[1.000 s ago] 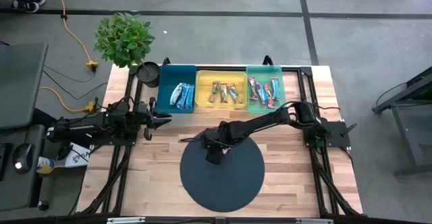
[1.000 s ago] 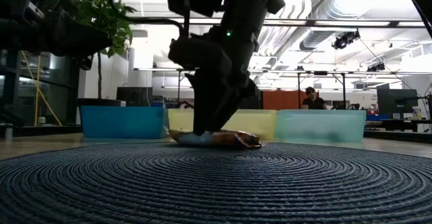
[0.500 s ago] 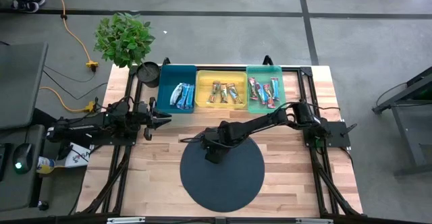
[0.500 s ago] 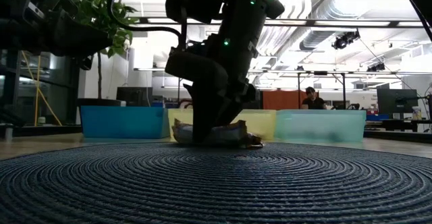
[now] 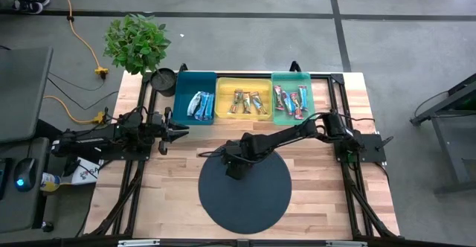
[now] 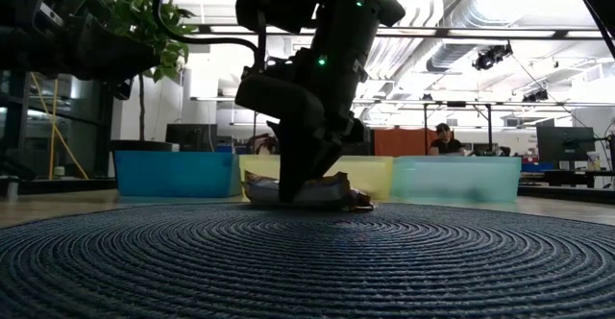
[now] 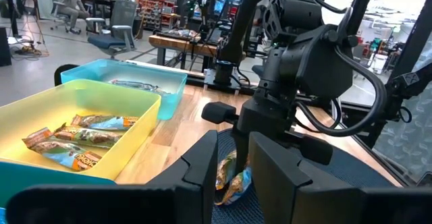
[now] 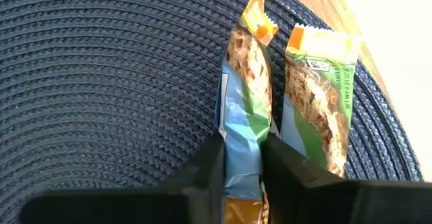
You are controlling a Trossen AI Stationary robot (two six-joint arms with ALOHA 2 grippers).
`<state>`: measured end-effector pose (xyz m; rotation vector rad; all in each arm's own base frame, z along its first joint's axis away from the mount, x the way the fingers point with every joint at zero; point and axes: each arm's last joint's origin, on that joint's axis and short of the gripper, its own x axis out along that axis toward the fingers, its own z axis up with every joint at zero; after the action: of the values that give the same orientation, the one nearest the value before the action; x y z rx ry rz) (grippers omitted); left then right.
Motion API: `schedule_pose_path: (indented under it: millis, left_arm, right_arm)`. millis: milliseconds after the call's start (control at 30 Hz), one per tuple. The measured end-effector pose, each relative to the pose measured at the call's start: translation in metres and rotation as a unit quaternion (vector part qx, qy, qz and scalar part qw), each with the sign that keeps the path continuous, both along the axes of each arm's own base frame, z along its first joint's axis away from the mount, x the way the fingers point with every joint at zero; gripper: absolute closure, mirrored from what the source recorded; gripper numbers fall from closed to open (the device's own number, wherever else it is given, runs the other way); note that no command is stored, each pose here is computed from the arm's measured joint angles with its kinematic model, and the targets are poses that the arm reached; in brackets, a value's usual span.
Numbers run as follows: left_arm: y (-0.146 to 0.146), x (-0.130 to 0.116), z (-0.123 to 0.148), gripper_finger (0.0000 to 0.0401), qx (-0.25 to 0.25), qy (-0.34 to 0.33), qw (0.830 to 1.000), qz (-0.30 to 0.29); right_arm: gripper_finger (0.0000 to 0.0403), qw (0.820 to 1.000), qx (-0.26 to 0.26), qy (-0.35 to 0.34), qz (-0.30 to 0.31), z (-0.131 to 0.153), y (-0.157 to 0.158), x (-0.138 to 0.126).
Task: Pick and place Granola Bars by type
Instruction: Put the yellow granola bar into the yellow bin
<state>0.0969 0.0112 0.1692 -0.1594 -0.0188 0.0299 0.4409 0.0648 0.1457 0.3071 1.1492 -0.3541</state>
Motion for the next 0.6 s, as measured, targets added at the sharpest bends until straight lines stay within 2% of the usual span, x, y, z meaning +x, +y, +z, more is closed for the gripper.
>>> schedule_pose_path:
  millis: [167, 400, 600]
  left_arm:
    - [0.0000, 0.0000, 0.0001, 0.0319, 0.000, 0.000, 1.000, 0.000]
    - [0.0000, 0.0000, 0.0000, 0.0319, 0.000, 0.000, 1.000, 0.000]
    - [0.0000, 0.0000, 0.0000, 0.0319, 0.000, 0.000, 1.000, 0.000]
  right_arm:
    - [0.0359, 1.000, 0.000, 0.000, 0.000, 0.0002, 0.0000, 0.0000]
    - [0.0348, 1.000, 0.004, -0.003, -0.003, 0.0003, 0.0002, 0.0004]
    - [0.0363, 1.000, 0.021, -0.009, 0.002, 0.0018, 0.0016, 0.0022]
